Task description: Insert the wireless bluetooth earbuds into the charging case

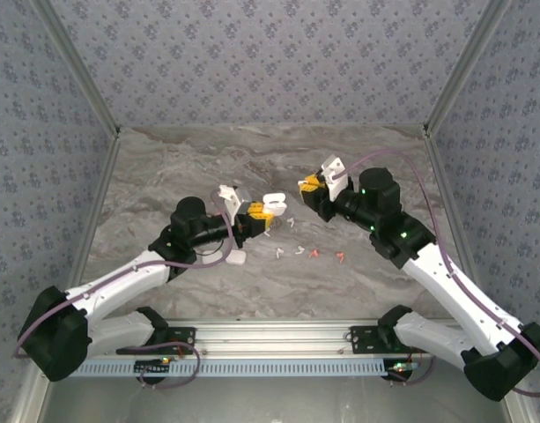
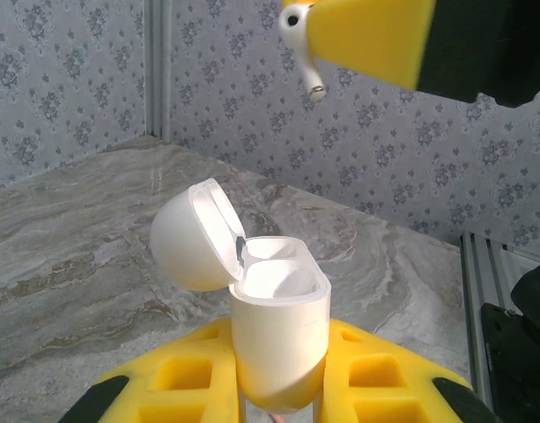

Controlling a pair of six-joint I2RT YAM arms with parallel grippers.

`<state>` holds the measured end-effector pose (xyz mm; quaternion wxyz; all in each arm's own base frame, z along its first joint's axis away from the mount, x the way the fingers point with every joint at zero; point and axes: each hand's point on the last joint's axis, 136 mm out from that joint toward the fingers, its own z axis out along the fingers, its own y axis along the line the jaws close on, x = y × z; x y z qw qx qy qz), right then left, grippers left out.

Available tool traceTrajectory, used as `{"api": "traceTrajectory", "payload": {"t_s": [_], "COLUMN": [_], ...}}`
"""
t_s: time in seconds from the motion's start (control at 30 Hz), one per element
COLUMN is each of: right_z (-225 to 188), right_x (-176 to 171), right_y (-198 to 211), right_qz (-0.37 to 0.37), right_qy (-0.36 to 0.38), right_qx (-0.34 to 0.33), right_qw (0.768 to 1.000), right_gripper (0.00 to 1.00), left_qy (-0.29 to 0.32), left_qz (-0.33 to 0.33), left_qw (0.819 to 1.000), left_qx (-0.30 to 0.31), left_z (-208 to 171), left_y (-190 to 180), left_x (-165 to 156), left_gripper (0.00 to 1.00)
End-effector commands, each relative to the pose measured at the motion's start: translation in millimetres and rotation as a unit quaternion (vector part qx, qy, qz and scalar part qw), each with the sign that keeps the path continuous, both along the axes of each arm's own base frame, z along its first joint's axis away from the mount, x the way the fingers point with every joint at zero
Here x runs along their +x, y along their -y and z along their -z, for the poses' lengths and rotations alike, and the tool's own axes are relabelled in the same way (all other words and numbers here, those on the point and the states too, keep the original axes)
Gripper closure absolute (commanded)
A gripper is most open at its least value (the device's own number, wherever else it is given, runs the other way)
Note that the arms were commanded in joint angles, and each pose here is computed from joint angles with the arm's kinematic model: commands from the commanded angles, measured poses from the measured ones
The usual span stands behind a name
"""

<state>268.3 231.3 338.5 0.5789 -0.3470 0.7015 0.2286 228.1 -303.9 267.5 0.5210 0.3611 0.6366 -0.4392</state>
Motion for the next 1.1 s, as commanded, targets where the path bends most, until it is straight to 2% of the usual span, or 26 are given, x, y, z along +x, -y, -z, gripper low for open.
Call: {"api": "traceTrajectory", "payload": {"t_s": [0.0,0.3,1.07], "right_z": [-8.0,3.0,32.1], "right_x": [-5.1,-11.4,-23.5], "right_y": [-8.5,-26.8,-36.0], "right_qz": [-0.023,-0.050,-0.081], "right_qy": [0.039,0.051,0.031], "right_qx": [-0.006,-0.023,-0.036], "right_qw": [0.999,0.997,0.996], "right_gripper": [0.76,0.76,0.76], "left_qy": [0.031,0.033,0.037], "left_qz": [0.023,0.031,0.029], "left_qw": [0.999,0.998,0.997], "left_qx": [-0.037,-0.045,-0.062], "left_z": [-34.9,-41.0,-53.3], "left_y": [6.4,7.9,6.5], "left_x": [-7.8,-13.3,-14.8], "left_gripper": [1.00,1.00,1.00]}}
